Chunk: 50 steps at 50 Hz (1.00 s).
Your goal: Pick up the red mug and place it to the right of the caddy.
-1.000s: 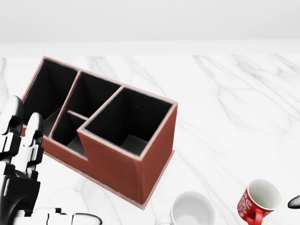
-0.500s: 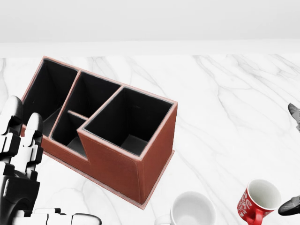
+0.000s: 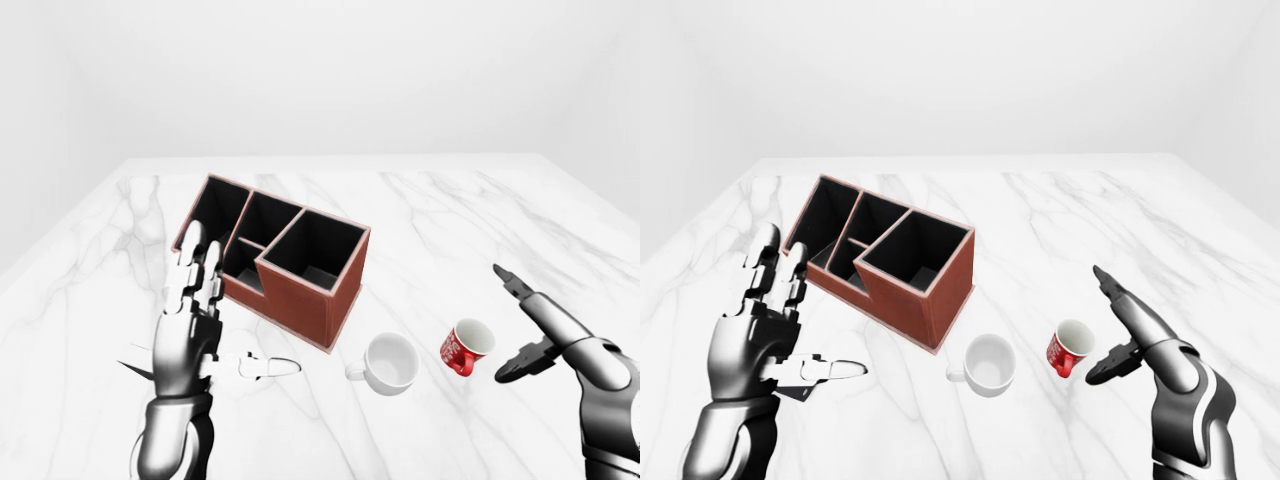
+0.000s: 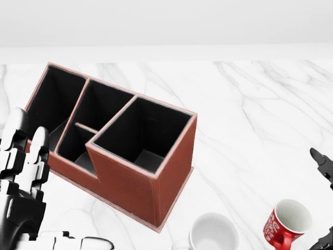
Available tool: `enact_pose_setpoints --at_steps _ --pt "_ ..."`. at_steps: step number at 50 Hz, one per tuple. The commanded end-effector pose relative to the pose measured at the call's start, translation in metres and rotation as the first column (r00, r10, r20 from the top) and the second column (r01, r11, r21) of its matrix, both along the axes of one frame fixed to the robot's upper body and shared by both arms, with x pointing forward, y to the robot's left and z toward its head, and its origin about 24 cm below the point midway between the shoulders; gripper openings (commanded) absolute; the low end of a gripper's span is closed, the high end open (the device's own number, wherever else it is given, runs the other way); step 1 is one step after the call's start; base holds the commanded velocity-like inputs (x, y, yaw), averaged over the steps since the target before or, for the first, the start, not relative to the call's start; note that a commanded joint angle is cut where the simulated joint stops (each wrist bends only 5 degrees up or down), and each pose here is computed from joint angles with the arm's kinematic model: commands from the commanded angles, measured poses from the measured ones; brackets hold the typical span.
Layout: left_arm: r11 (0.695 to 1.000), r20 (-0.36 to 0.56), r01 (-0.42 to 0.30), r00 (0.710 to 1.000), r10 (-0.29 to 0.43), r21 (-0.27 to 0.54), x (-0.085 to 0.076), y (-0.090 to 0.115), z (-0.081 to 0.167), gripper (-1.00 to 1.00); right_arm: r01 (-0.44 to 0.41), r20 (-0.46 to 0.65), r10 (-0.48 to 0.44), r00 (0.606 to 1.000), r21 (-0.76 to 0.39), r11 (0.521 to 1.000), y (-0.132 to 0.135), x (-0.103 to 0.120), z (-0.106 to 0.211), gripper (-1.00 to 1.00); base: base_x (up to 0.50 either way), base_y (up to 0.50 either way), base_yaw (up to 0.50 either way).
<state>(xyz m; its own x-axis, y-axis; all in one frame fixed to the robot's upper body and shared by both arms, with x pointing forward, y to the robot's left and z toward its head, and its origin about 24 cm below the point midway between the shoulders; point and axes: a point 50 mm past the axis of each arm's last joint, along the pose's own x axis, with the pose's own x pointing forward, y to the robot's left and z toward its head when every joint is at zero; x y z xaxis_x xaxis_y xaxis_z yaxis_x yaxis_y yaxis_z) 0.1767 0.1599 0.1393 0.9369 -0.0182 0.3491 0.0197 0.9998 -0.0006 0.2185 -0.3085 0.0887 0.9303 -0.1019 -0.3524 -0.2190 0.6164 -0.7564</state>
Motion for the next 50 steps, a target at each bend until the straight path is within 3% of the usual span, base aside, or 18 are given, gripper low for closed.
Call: enact_pose_setpoints --at_steps 1,14,26,40,50 --pt "1.000 -0.009 0.002 1.000 -0.002 0.001 0.001 -0.001 -0.002 1.00 0.009 -0.080 -0.011 0.997 -0.032 0.999 -0.003 0.003 -0.013 1.00 0.00 0.00 0.00" --pt "1.000 -0.009 0.003 1.000 -0.002 0.001 0.001 -0.001 -0.002 1.00 -0.006 -0.103 -0.003 0.995 -0.093 0.996 -0.008 0.018 -0.007 1.00 0.00 0.00 0.00" --pt "1.000 0.006 0.003 1.000 -0.003 0.001 -0.001 -0.001 0.001 1.00 0.003 -0.117 -0.025 0.993 -0.180 0.984 -0.013 0.018 -0.001 1.00 0.00 0.00 0.00" --pt "1.000 0.008 0.001 1.000 -0.001 0.002 -0.001 -0.001 0.002 1.00 -0.019 -0.114 -0.014 0.993 -0.278 0.961 -0.004 0.023 0.006 1.00 0.00 0.00 0.00" --pt "1.000 0.005 0.000 1.000 0.000 0.002 -0.001 0.000 0.001 1.00 -0.043 -0.139 0.003 0.990 -0.284 0.958 0.001 0.034 0.003 1.00 0.00 0.00 0.00"
